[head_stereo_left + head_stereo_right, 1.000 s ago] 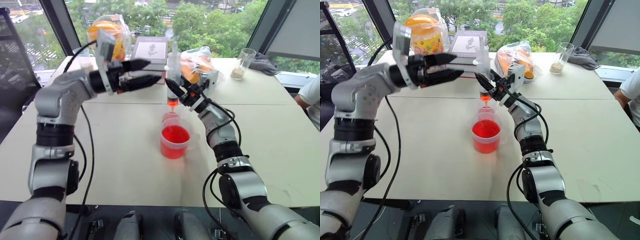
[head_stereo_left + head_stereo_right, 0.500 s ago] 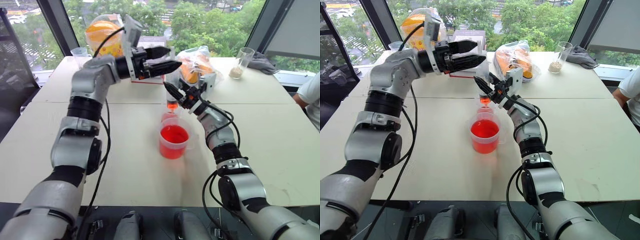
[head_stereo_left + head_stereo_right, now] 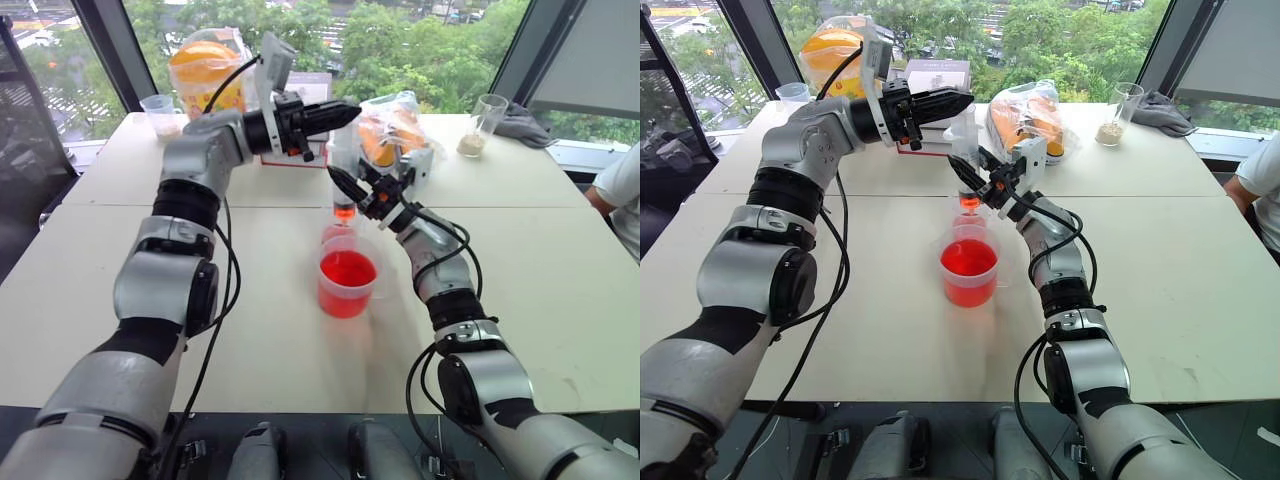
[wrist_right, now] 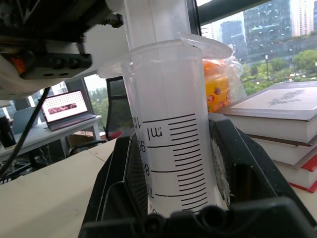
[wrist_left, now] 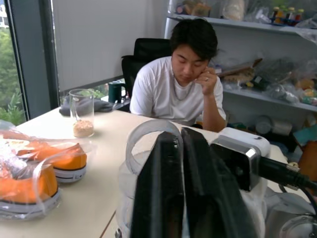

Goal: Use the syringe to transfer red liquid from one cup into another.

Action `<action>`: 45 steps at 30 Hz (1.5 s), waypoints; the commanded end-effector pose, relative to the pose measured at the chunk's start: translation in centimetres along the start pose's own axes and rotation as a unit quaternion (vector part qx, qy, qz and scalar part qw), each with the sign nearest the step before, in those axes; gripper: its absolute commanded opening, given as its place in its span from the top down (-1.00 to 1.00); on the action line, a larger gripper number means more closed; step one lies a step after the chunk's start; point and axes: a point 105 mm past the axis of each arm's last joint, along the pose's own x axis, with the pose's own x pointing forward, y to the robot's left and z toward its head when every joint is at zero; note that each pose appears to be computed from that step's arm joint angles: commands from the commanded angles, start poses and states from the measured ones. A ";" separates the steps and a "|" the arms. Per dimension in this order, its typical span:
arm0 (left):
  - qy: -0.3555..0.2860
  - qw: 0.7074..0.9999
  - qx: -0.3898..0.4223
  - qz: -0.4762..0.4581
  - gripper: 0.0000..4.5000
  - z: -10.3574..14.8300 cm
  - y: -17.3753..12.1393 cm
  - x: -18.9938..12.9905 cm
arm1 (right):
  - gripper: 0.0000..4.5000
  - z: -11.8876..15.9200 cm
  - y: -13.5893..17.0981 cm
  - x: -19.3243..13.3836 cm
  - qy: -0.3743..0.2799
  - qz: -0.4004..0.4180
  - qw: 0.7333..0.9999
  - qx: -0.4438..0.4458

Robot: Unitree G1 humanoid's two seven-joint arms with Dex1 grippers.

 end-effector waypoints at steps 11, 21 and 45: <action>0.043 0.998 0.019 -0.034 0.99 -2.8 -1.1 0.4 | 0.38 6.5 0.6 1.8 -0.074 0.023 0.996 -0.043; 0.060 0.998 0.000 -0.030 0.99 -5.1 -1.5 0.3 | 0.38 7.8 0.9 2.0 -0.085 0.029 0.995 -0.048; -0.009 0.998 0.012 0.062 -0.99 0.4 -0.5 -7.9 | 0.38 5.0 1.2 1.7 -0.040 0.035 0.998 -0.027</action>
